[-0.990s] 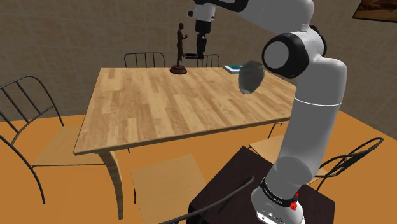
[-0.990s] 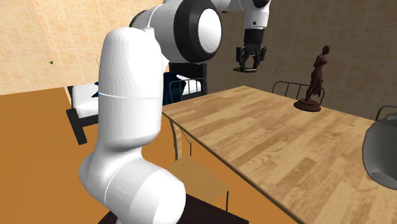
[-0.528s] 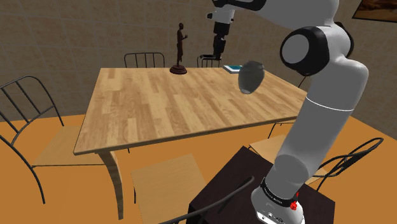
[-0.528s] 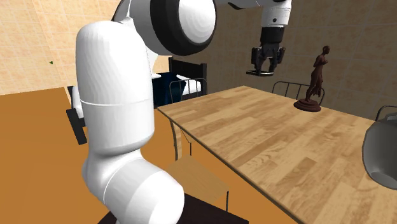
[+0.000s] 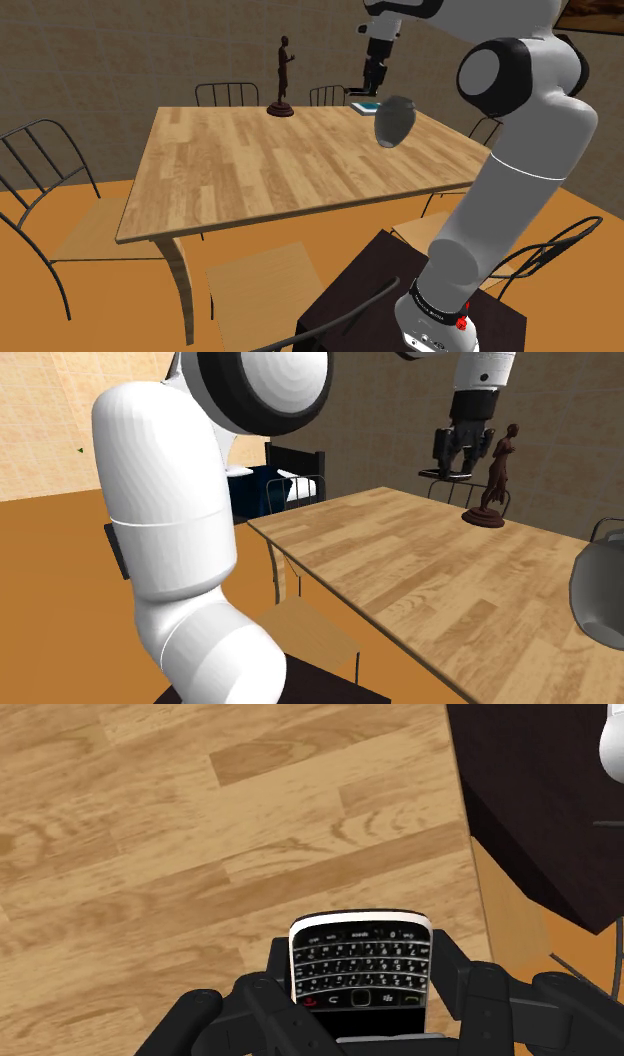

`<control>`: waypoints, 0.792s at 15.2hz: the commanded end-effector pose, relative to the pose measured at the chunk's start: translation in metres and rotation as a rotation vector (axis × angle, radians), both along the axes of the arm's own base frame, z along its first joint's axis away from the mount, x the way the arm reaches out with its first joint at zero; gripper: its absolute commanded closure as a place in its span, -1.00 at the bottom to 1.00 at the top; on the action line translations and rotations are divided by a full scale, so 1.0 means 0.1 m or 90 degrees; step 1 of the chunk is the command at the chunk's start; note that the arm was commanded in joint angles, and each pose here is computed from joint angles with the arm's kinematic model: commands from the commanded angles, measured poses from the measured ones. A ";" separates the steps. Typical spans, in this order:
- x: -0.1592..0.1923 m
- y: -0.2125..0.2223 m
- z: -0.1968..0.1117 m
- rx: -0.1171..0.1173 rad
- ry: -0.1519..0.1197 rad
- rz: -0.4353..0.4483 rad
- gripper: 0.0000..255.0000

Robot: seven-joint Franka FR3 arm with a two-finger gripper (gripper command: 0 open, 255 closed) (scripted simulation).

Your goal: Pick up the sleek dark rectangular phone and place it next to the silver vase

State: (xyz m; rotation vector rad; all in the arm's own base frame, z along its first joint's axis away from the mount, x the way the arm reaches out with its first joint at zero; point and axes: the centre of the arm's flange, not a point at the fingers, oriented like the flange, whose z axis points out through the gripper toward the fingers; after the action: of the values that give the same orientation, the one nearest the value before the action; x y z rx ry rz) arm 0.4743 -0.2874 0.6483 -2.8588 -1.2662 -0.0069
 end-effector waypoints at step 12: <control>-1.09 -1.33 -0.04 0.000 0.000 0.001 1.00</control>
State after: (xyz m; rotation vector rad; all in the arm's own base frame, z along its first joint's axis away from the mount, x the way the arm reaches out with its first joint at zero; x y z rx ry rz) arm 0.3786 -0.4112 0.6443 -2.8585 -1.2666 -0.0075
